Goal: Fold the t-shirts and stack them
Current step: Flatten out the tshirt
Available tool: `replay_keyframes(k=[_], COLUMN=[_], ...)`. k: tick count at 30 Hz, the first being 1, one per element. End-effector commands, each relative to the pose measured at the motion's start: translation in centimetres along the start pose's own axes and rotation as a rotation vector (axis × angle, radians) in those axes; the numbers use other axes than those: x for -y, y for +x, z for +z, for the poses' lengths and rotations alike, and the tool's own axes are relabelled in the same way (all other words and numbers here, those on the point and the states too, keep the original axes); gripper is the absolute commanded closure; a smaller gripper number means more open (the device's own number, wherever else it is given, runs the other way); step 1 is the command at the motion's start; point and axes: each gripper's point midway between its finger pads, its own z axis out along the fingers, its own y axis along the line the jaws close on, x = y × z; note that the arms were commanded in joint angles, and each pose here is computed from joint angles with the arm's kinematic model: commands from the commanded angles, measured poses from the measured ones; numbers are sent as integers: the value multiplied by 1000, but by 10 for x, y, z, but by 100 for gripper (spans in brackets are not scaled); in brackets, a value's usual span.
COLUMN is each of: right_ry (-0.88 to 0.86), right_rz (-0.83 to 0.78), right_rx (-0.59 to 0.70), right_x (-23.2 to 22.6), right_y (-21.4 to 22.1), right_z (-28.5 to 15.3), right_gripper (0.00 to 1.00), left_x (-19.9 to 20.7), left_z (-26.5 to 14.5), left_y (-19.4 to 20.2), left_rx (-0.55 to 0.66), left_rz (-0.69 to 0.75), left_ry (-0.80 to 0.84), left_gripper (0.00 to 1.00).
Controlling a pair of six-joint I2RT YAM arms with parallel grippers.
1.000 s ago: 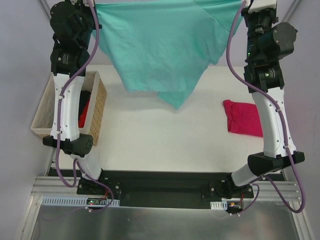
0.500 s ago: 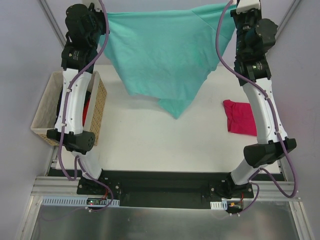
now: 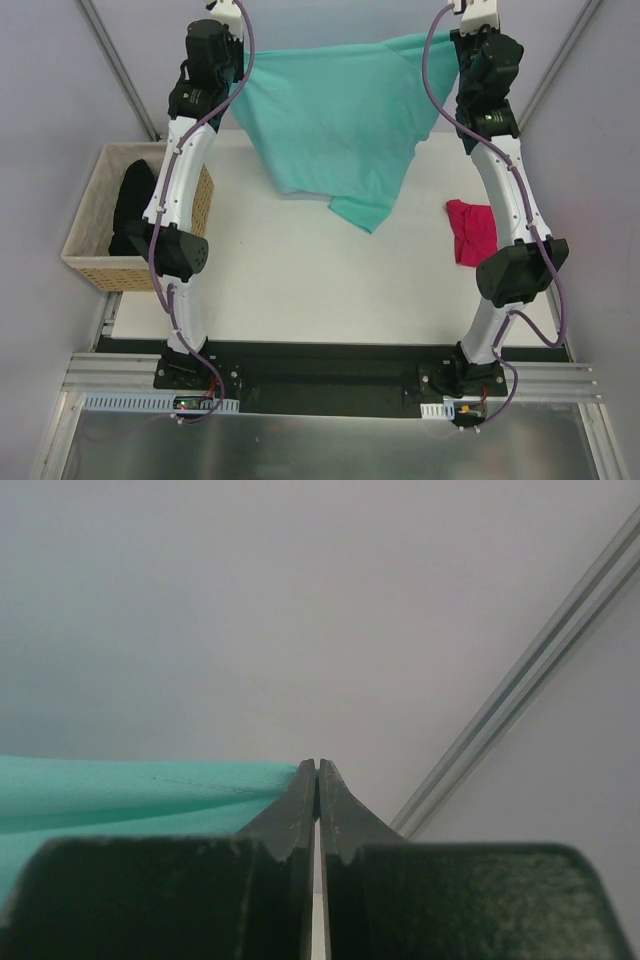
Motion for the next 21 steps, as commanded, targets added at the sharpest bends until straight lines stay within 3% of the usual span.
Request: replay_keyframes(k=[1, 10, 21], right_ry=[153, 119, 4], right_rz=[66, 90, 137], right_rx=[96, 48, -151], right_x=[61, 47, -4], right_y=[-41, -31, 9], right_z=[-6, -14, -72], right_gripper=[99, 99, 99], left_x=[-24, -16, 14], left_z=[-10, -8, -69], left_y=[-44, -18, 49], left_rx=[127, 53, -157], left_rz=[-61, -71, -76], left_ry=[-95, -66, -17], left_gripper=[100, 100, 100])
